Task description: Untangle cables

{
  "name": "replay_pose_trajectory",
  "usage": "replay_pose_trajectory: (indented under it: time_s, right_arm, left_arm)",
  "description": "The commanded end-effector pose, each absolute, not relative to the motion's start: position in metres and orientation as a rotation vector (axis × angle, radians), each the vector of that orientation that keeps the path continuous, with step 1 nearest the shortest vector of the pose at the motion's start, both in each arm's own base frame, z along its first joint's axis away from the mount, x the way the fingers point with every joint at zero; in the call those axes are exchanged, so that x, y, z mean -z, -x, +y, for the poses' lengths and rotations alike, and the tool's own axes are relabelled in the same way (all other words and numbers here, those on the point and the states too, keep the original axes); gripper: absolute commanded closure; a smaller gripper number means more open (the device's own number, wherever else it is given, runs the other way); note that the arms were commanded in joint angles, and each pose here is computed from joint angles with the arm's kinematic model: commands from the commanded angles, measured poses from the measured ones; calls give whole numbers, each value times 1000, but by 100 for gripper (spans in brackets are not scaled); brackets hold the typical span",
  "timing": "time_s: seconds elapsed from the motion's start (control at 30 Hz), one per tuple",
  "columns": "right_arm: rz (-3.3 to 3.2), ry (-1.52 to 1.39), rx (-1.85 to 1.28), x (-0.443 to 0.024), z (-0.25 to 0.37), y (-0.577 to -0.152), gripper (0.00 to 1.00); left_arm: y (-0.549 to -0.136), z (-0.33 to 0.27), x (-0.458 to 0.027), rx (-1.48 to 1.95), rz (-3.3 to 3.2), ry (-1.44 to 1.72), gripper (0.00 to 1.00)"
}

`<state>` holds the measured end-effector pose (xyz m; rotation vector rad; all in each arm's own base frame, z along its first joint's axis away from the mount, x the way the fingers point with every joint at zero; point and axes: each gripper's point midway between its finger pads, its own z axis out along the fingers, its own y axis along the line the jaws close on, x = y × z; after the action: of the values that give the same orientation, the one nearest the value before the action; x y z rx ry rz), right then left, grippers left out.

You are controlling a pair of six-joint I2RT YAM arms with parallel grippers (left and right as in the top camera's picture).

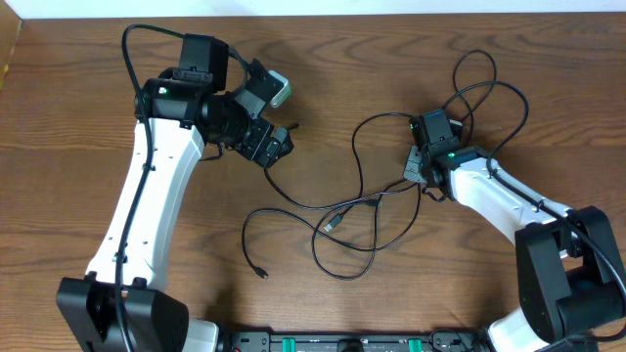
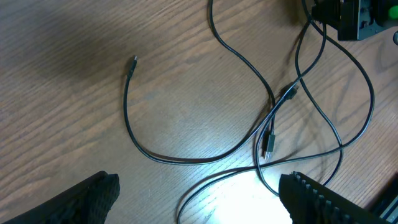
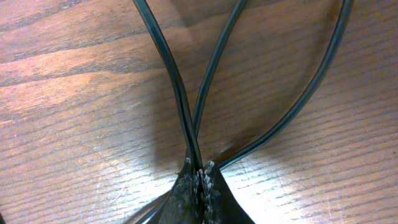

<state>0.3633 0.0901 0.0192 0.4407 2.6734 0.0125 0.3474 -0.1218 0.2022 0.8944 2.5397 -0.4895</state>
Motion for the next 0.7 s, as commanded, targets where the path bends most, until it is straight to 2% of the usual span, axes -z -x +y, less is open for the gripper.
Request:
replay_pose_trajectory:
  time_s: [0.0,0.33,0.67]
  right_arm:
    - [2662,-412,8,-27,88,-369,99]
    - [2523,-251,18,-131,90,-396,99]
    - [2335,-238,231,-248,50,-386,99]
  left_arm:
    - [-345,-122,-203,505,2535,-902,13]
    - [-345,-122,-203,505,2535,-902,13]
    - [-345,-122,-203,505,2535,-902,13]
